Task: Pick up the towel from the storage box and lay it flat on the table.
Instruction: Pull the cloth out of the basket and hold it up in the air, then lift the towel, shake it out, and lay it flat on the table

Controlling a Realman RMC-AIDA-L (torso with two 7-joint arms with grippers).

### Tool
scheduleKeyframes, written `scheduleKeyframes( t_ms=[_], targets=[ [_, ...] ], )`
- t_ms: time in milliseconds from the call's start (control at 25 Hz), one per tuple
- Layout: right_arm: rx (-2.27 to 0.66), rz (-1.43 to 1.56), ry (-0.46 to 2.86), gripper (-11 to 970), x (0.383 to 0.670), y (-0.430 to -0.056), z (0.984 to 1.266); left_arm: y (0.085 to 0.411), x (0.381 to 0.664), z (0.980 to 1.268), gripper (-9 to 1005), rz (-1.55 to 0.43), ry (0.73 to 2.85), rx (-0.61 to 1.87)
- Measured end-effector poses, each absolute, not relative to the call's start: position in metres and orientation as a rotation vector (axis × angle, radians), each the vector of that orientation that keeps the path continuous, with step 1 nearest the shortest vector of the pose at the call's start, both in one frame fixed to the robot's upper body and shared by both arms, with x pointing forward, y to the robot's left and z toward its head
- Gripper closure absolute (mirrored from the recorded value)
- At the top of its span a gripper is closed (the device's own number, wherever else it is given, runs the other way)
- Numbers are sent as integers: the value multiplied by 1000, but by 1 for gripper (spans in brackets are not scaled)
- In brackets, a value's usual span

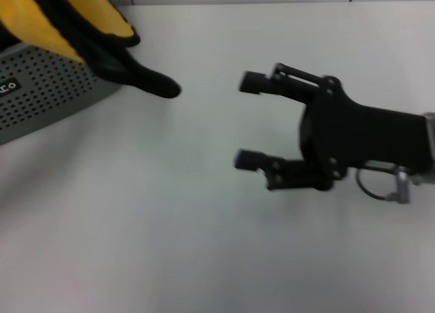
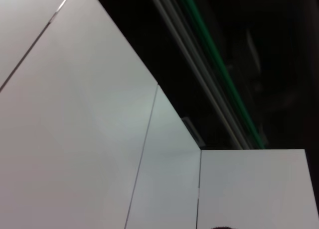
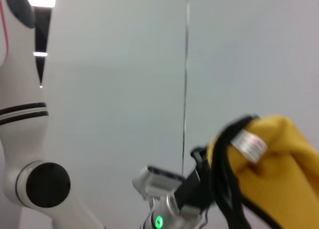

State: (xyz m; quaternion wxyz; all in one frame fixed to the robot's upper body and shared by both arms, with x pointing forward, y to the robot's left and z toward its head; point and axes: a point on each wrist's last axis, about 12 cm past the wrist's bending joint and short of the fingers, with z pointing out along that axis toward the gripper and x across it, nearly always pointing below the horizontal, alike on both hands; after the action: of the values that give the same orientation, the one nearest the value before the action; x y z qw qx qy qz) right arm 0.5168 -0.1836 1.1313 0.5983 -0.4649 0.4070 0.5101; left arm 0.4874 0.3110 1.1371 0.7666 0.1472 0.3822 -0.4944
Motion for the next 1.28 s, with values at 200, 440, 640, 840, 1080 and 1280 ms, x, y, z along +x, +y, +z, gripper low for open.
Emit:
scheduleKeyframes(
  t_ms=[200, 440, 640, 840, 1080, 1280],
  targets=[
    [-1093, 1128, 916, 90, 526, -161, 1135, 294, 490, 1124, 893, -1101, 856, 294],
    [-1112, 1069, 918, 313, 532, -145, 1135, 286, 490, 1119, 893, -1125, 872, 303],
    [-1115, 1054, 924, 469, 533, -144, 1134, 284, 489, 1117, 888, -1131, 876, 294],
    [-1112, 1056, 925, 652, 531, -145, 1133, 284, 489, 1117, 883, -1132, 877, 292],
    [-1120, 1041, 898, 793, 529, -146, 1133, 285, 487, 1115, 876, -1131, 884, 283],
    [-1107, 1046, 823, 864, 525, -151, 1141, 285, 481, 1108, 871, -1109, 903, 278]
  ],
)
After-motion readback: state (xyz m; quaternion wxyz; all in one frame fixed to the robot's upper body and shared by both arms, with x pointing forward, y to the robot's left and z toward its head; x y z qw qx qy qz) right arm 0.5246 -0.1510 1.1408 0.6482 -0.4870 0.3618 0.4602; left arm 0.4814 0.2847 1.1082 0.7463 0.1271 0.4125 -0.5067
